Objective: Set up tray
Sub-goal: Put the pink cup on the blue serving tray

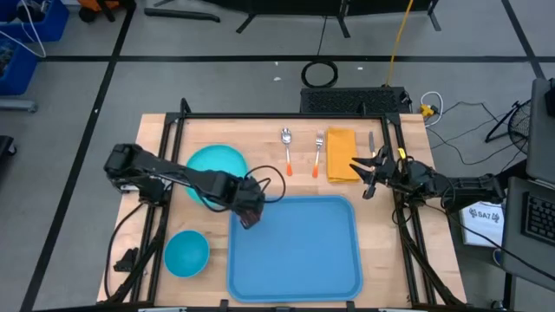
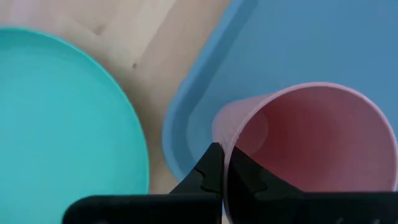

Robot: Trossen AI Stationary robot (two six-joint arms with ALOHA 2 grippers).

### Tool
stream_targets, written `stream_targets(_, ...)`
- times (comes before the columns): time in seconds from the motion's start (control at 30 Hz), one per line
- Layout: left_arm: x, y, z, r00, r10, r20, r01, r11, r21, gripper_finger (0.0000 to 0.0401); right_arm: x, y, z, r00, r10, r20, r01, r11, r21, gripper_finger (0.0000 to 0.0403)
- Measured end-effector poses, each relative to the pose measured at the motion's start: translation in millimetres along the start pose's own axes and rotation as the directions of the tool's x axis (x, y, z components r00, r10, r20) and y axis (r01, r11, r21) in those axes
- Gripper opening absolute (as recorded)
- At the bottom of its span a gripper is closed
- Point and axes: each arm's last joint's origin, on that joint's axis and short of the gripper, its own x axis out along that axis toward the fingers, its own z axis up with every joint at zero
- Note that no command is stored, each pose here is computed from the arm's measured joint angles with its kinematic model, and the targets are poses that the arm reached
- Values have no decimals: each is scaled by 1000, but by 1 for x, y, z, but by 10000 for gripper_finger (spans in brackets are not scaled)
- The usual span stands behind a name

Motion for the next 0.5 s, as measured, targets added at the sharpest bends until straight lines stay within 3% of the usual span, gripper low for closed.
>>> stream_targets(0.5,3,0,-1,1000,-2,-31,2,1000,2,2,0,0,0,1000,0,-1,0,1000,0,89)
